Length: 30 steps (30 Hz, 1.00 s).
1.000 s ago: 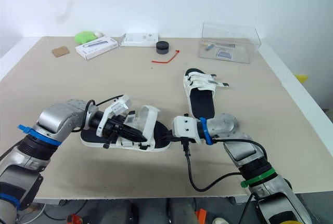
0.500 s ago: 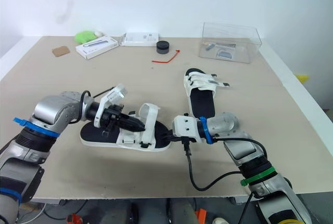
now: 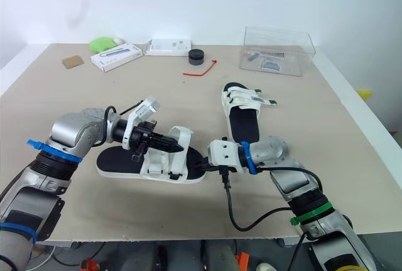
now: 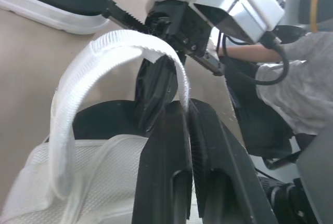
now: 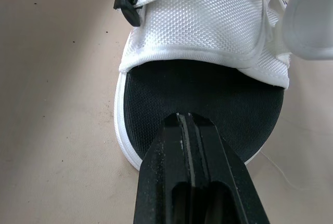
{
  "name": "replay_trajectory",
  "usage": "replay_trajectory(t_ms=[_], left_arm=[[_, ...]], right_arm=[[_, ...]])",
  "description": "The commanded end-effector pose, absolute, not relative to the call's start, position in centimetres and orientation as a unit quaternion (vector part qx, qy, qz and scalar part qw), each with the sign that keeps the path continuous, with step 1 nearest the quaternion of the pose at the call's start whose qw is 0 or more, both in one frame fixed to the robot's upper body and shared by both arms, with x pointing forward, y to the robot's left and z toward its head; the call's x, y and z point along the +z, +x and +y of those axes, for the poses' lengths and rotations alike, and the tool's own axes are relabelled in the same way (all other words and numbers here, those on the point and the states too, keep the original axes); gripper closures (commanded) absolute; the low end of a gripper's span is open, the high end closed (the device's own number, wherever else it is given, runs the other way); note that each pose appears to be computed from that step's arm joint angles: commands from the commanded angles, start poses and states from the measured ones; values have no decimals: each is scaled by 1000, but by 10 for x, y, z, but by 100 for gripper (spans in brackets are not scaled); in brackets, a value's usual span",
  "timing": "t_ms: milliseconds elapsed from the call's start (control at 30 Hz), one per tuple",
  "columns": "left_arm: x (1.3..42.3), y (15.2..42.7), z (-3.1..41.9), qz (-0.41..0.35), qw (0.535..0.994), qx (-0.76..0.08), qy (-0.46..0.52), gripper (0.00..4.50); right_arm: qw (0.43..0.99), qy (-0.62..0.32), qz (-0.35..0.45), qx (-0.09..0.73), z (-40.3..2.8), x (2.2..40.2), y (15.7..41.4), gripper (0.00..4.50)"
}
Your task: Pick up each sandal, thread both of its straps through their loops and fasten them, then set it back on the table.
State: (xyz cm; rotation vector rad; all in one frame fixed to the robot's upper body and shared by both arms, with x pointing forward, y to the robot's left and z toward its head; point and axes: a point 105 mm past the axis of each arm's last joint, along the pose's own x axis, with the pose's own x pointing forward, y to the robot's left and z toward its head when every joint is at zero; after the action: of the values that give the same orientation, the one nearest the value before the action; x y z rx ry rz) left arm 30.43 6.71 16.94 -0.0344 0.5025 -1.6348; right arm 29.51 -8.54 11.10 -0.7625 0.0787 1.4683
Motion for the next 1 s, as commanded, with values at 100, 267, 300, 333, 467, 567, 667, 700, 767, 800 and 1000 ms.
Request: replay_trajectory(t_ms=[100,267,300,333,467,567,667,700,767,800,1000], left_arm=[[169,298,70,216,644,-733,28,448],[162,299,71,208,651,-728,51,448],[161,300,71,204,654,-726,55,448],[161,301,71,201,657,-724,59,448],[152,295,73,207,649,-729,64,448],[148,289,73,213,641,-735,64,448],[150,279,72,219,624,-748,55,448],[150,275,72,223,618,-752,55,448],[149,270,73,230,608,-757,57,448],[150,269,74,231,607,-758,58,448],[163,268,84,259,613,-746,43,448]], right_arm=[[681,-351,71,639,-98,98,297,450],[680,-352,71,639,-98,97,297,450],[680,-352,71,639,-98,97,297,450],[680,-352,71,639,-98,97,297,450],[679,-352,70,640,-97,98,298,450],[678,-352,71,641,-97,98,298,450],[677,-354,73,641,-98,97,297,450],[677,-354,73,641,-98,96,297,450],[677,-354,74,641,-99,96,297,450],[677,-354,74,641,-99,96,297,450],[677,-354,75,641,-99,96,297,450]])
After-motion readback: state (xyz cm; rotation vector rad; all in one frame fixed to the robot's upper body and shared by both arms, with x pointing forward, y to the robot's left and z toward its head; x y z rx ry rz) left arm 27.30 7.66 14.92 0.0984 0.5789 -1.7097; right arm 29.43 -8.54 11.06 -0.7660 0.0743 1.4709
